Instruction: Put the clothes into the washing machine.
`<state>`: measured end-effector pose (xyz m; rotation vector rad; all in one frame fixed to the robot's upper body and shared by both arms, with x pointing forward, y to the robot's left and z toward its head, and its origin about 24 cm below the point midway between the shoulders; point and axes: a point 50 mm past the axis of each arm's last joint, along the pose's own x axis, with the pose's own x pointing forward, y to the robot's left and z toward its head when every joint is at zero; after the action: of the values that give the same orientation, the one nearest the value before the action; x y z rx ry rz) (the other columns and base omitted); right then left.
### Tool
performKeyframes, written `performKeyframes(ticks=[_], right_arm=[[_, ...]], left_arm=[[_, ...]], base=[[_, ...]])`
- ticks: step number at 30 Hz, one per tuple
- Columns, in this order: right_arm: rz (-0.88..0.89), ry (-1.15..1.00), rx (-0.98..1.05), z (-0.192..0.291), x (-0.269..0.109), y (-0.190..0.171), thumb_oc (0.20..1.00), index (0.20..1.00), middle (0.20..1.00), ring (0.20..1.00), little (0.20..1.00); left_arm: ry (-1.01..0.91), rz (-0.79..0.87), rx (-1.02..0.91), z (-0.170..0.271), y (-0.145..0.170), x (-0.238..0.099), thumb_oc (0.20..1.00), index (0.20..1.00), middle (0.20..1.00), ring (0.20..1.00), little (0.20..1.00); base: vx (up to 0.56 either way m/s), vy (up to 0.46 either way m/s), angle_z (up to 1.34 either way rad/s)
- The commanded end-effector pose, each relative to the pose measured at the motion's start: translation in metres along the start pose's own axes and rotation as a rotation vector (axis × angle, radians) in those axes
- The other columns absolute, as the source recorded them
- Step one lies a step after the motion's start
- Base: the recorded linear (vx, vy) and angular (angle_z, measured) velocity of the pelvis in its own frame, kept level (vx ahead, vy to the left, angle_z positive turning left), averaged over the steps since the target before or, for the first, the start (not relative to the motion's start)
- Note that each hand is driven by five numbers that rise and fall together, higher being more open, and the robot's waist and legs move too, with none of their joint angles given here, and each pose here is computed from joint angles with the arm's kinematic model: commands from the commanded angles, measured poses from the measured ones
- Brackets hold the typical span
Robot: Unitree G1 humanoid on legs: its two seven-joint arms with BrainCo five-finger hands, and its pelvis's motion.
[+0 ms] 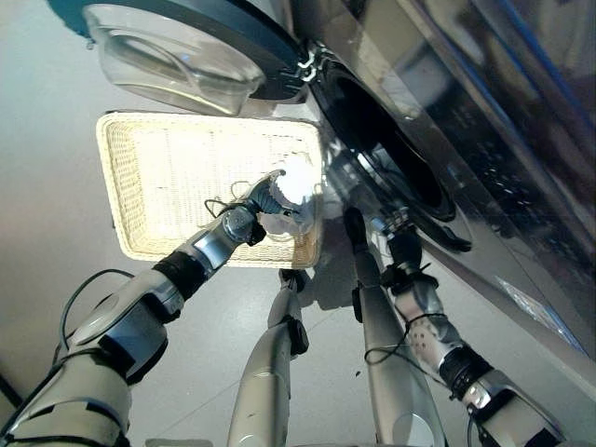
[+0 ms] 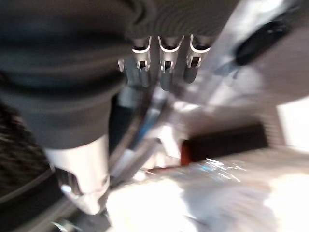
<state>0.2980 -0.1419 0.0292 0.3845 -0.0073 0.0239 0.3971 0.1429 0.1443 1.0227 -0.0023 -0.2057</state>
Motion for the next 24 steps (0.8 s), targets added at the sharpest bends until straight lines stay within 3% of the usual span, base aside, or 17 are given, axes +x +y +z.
performKeyframes(ticks=[1,3,4,8,10,14,17,18,20,21,24], right_arm=[[-0.037,-0.186,0.010,0.048,0.023,-0.008,1.000,1.000,1.000,1.000,1.000],[-0.047,-0.195,0.037,0.048,0.023,-0.007,1.000,1.000,1.000,1.000,1.000],[-0.064,-0.190,0.082,0.045,0.023,-0.003,1.000,1.000,1.000,1.000,1.000],[-0.052,-0.176,0.128,0.040,0.023,0.002,1.000,1.000,1.000,1.000,1.000],[-0.027,-0.161,0.154,0.038,0.023,0.009,1.000,1.000,1.000,1.000,1.000],[-0.015,-0.154,0.167,0.036,0.023,0.013,1.000,1.000,1.000,1.000,1.000],[-0.003,-0.135,0.188,0.032,0.022,0.018,1.000,1.000,1.000,1.000,1.000],[-0.001,-0.135,0.190,0.032,0.022,0.019,1.000,1.000,1.000,1.000,1.000],[0.002,-0.134,0.192,0.031,0.022,0.021,1.000,1.000,1.000,1.000,1.000],[0.006,-0.136,0.194,0.032,0.023,0.022,1.000,1.000,1.000,1.000,1.000],[0.014,-0.141,0.197,0.033,0.024,0.025,1.000,1.000,1.000,1.000,1.000]], left_arm=[[0.019,-0.026,0.041,-0.017,-0.011,-0.007,1.000,1.000,1.000,1.000,1.000],[0.037,0.030,0.074,-0.015,-0.006,-0.002,1.000,1.000,1.000,1.000,1.000],[0.091,0.149,0.071,-0.016,0.000,0.002,1.000,1.000,1.000,1.000,1.000],[0.197,0.231,0.141,-0.026,0.002,0.003,1.000,1.000,1.000,1.000,1.000],[0.266,0.217,0.284,-0.034,0.001,0.003,1.000,1.000,1.000,1.000,1.000],[0.296,0.190,0.338,-0.038,-0.001,0.004,1.000,1.000,1.000,1.000,1.000],[0.362,0.088,0.502,-0.043,-0.015,0.003,1.000,1.000,1.000,1.000,1.000],[0.364,0.078,0.514,-0.043,-0.018,0.002,0.953,0.953,0.953,0.953,0.953],[0.372,0.049,0.551,-0.043,-0.022,0.002,0.520,0.520,0.520,0.520,0.520],[0.376,0.017,0.598,-0.043,-0.026,0.002,0.200,0.200,0.200,0.200,0.200],[0.399,-0.047,0.727,-0.045,-0.033,0.000,0.200,0.200,0.200,0.200,0.200]], base=[[0.00,0.000,0.00],[0.01,-0.042,0.00],[0.02,-0.084,0.01],[0.01,-0.066,-0.06],[0.01,-0.075,0.08],[0.01,-0.012,-0.01],[0.02,-0.008,-0.05],[0.00,0.000,0.00],[0.01,0.000,-0.02],[0.02,-0.001,-0.05],[0.01,-0.001,-0.01]])
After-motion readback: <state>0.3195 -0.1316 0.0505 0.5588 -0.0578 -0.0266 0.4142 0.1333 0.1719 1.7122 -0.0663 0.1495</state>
